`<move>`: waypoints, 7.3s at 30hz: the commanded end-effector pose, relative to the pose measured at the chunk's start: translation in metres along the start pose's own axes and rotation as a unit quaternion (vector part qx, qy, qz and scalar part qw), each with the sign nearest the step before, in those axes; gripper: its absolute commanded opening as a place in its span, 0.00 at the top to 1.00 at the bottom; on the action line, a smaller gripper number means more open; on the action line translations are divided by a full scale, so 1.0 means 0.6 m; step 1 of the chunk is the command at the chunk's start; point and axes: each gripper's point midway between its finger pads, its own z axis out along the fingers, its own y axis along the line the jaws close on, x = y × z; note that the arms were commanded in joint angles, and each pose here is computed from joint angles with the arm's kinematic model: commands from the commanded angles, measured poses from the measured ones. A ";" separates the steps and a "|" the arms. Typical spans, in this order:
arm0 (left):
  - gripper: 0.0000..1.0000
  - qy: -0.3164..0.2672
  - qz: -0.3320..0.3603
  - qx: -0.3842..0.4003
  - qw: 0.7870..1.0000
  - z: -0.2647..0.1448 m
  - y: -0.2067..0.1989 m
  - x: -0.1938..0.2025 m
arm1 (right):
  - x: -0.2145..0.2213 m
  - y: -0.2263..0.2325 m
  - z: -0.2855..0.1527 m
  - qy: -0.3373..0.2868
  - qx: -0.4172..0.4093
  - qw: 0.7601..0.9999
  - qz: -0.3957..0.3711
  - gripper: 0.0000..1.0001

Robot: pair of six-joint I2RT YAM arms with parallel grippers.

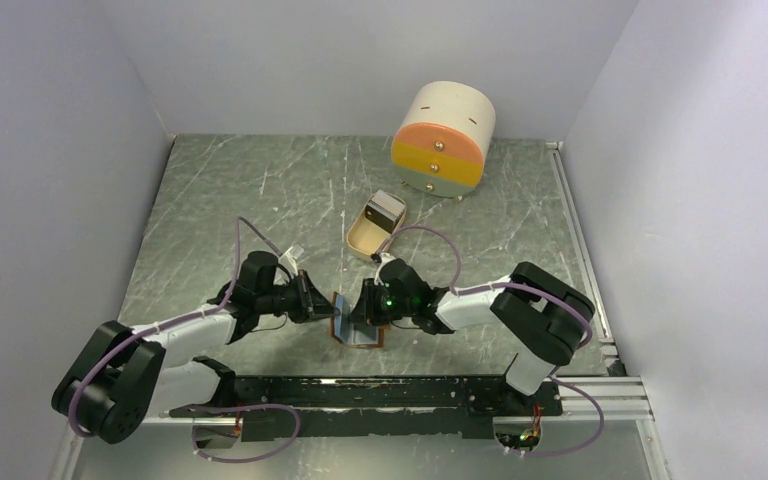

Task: Put the credit cards into the card holder
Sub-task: Insert the credit card into the card holder.

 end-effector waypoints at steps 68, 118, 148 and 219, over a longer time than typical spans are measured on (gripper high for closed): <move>0.82 0.037 0.008 -0.099 0.994 0.027 0.053 0.028 | 0.003 -0.054 -0.055 -0.020 0.090 0.996 -0.002 0.66; 0.91 0.039 0.005 -0.009 0.999 0.017 0.003 0.046 | 0.017 -0.025 -0.011 0.002 0.029 1.000 -0.009 0.85; 0.85 0.040 -0.016 -0.030 0.999 0.025 0.026 0.051 | 0.013 -0.018 -0.023 -0.008 0.022 1.000 -0.009 0.83; 0.91 0.017 -0.032 -0.126 0.991 0.011 0.010 0.014 | -0.020 0.075 -0.052 -0.018 -0.008 1.000 0.024 0.35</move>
